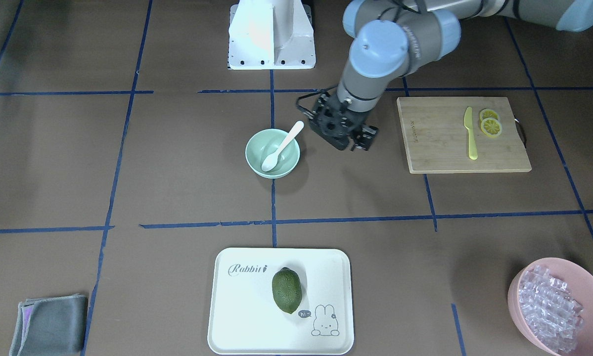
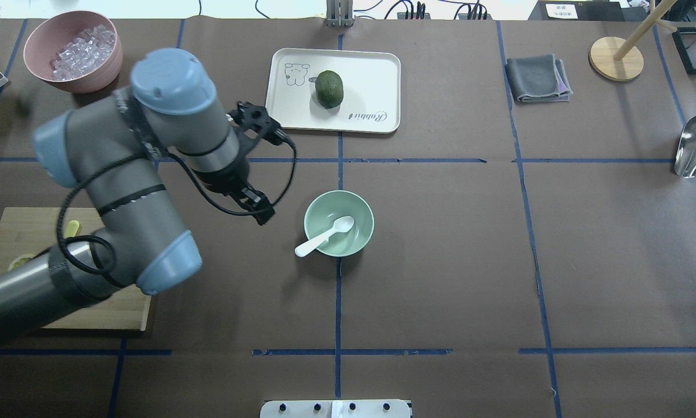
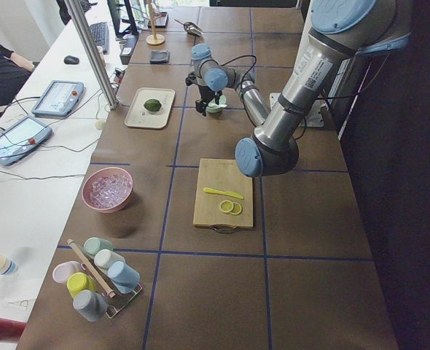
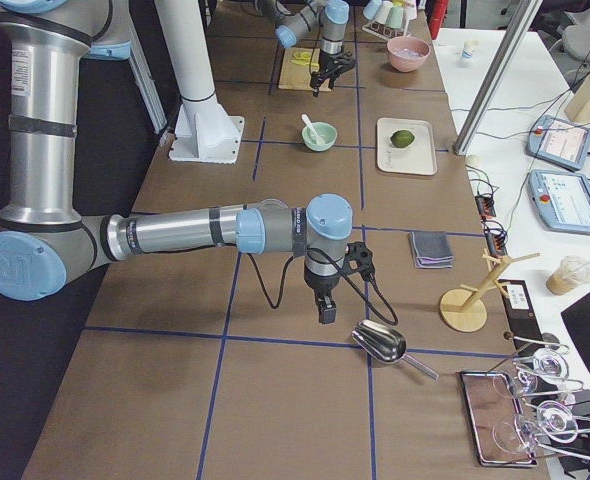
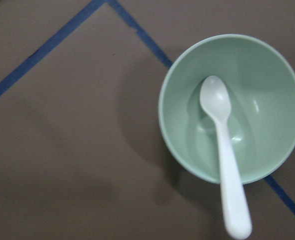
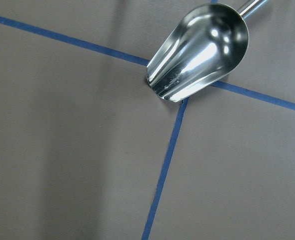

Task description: Place spoon in bowl

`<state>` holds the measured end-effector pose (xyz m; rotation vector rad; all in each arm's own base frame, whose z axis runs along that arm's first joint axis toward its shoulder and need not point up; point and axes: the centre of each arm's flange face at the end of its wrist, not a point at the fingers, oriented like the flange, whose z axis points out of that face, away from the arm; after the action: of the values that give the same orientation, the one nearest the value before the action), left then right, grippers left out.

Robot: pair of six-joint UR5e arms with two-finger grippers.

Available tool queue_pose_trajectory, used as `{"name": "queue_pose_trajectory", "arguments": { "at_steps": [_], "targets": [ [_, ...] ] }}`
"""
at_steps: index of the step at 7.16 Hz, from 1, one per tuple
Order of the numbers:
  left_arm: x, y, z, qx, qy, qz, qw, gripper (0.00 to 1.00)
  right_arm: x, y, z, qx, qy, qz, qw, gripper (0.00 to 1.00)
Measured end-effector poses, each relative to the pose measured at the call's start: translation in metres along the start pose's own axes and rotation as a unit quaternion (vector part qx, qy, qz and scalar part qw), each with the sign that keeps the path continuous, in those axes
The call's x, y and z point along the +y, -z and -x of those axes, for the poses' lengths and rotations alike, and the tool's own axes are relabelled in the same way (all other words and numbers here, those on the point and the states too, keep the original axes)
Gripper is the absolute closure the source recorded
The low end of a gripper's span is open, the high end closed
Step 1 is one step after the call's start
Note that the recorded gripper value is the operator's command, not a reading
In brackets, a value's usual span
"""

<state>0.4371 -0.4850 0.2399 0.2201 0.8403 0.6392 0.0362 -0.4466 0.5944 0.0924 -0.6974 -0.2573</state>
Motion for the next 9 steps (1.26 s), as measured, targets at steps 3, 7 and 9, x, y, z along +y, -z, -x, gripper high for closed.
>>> {"name": "queue_pose_trajectory", "arguments": {
  "at_steps": [3, 7, 9],
  "targets": [
    [0.045, 0.047, 0.173, -0.048, 0.124, -0.008, 0.9911, 0.0, 0.001, -0.001, -0.001, 0.0, -0.002, 0.001, 1.0, 0.0],
    [0.199, 0.108, 0.375, -0.067, 0.194, -0.005, 0.9786, 0.0, 0.003, -0.004, -0.003, -0.001, -0.048, 0.005, 0.9989, 0.0],
    [0.308, 0.103, 0.439, -0.056, 0.27, 0.003, 0.9612, 0.0, 0.003, -0.004, -0.003, -0.002, -0.058, 0.005, 0.9983, 0.0]
  ]
}}
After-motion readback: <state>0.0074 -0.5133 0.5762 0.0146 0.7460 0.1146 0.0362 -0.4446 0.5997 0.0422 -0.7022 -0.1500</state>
